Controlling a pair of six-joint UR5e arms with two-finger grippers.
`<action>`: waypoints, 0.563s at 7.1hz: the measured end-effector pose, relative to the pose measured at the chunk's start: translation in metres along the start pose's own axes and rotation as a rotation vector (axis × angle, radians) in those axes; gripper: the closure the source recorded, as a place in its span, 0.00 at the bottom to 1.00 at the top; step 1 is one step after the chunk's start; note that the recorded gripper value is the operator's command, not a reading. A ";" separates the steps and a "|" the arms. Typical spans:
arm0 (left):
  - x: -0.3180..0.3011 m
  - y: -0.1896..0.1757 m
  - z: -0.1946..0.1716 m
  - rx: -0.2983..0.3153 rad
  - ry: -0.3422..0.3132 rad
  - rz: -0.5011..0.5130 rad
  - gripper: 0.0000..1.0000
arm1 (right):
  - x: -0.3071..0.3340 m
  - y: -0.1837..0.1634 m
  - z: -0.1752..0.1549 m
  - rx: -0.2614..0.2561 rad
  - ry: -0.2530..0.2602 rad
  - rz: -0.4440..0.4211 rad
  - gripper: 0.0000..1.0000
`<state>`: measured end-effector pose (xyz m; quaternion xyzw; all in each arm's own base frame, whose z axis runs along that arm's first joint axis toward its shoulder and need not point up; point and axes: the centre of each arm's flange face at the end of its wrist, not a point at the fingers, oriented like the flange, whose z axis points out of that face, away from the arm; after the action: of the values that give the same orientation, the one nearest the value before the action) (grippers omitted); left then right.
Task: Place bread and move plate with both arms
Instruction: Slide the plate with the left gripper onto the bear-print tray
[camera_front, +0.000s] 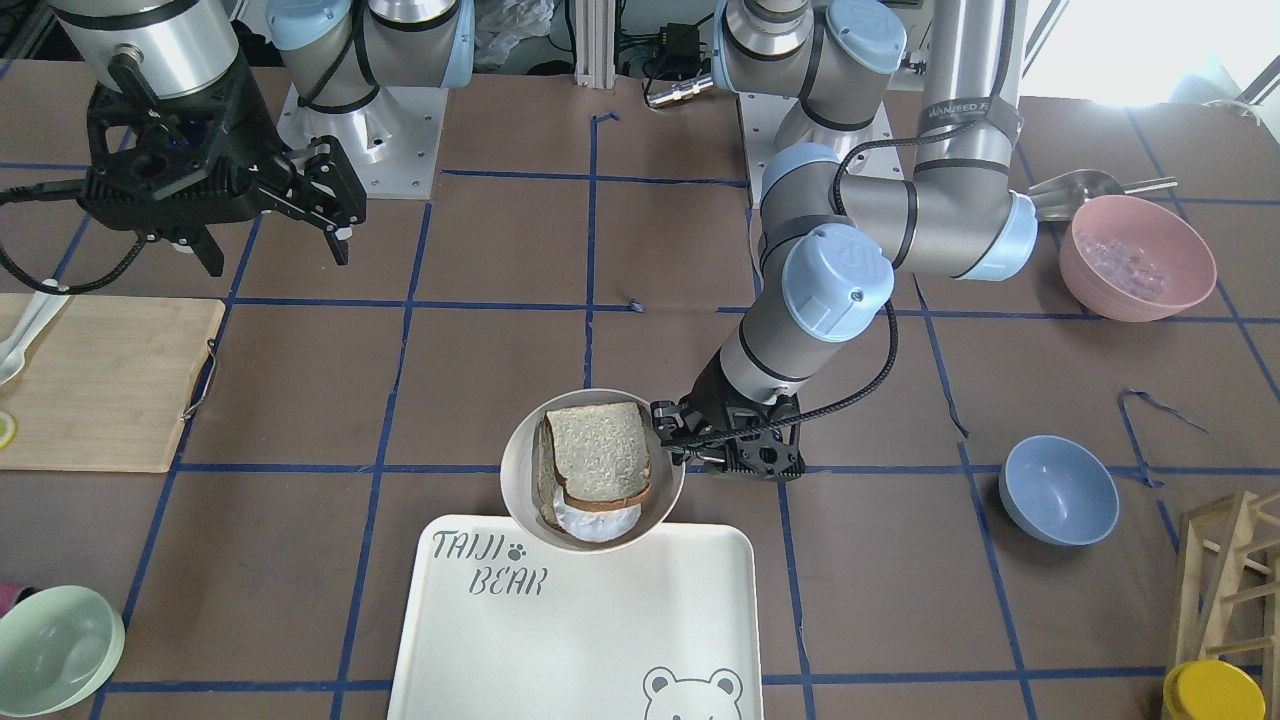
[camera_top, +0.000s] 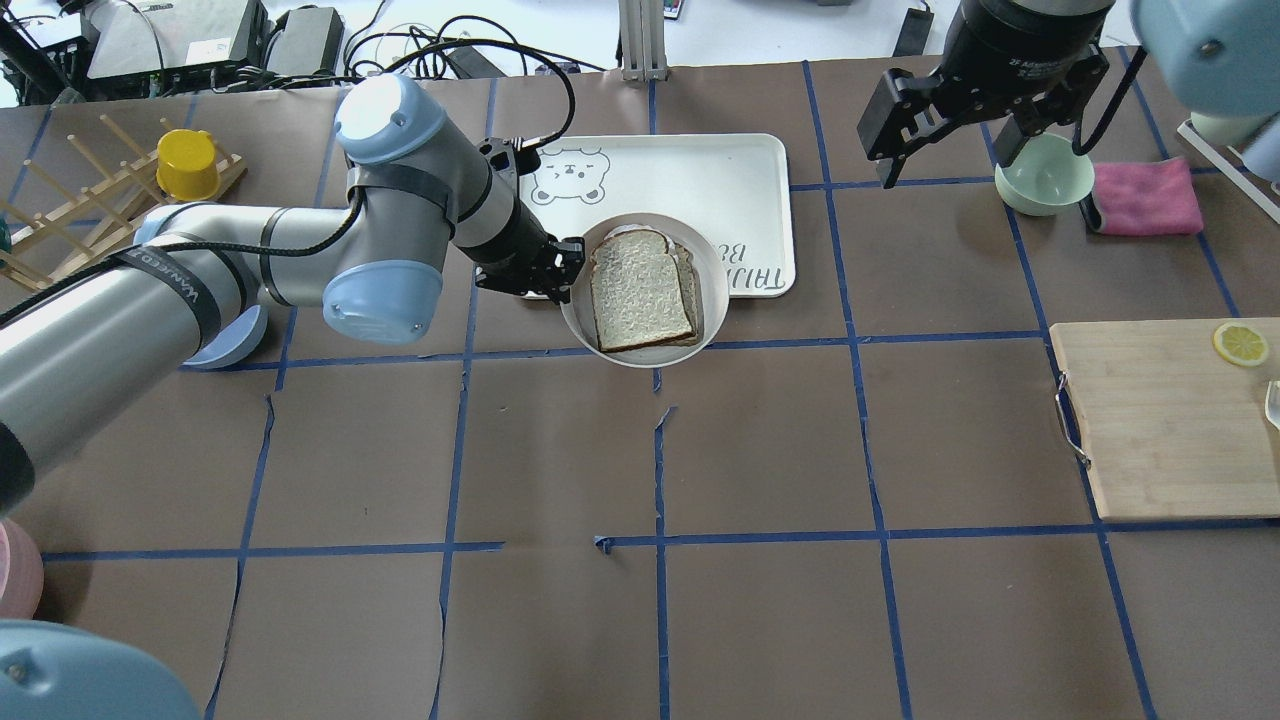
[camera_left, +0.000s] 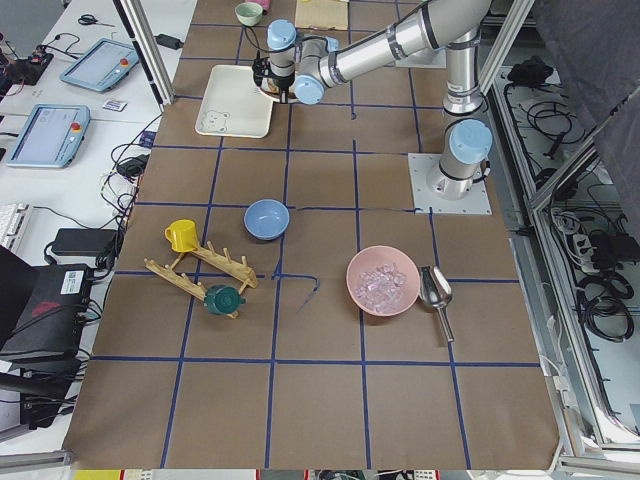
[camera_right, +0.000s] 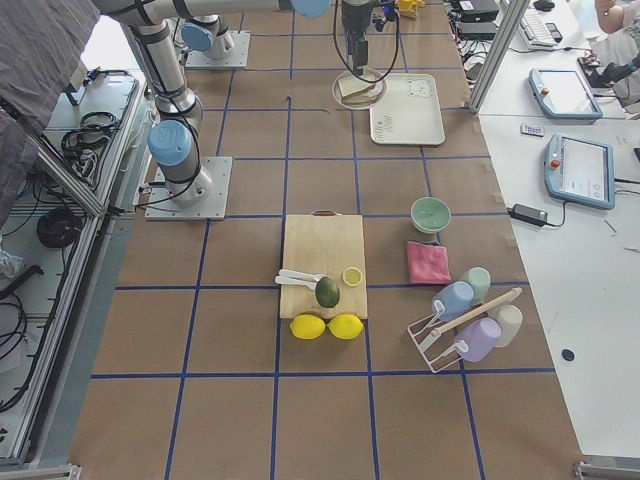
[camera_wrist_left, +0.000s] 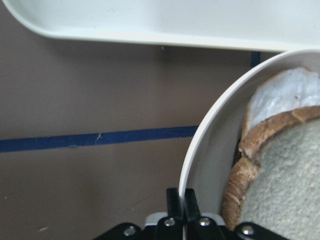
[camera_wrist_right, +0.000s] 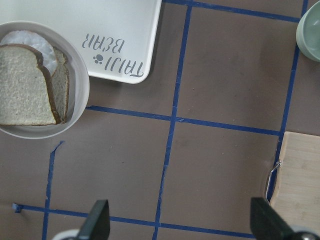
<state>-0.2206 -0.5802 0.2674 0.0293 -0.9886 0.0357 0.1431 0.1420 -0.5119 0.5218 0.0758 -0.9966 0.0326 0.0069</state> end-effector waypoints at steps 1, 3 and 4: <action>-0.002 -0.026 -0.001 0.021 0.009 -0.013 1.00 | 0.000 0.000 0.000 0.000 0.000 0.000 0.00; -0.004 -0.077 0.021 0.033 0.014 -0.033 1.00 | 0.000 0.000 0.000 -0.001 0.000 -0.001 0.00; -0.005 -0.096 0.035 0.031 0.015 -0.032 1.00 | 0.000 0.000 0.001 -0.002 0.000 -0.001 0.00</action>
<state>-0.2193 -0.6783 0.2381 0.0471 -0.9862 0.0490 0.1506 0.1420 -0.5123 0.5212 0.0763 -0.9966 0.0318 0.0069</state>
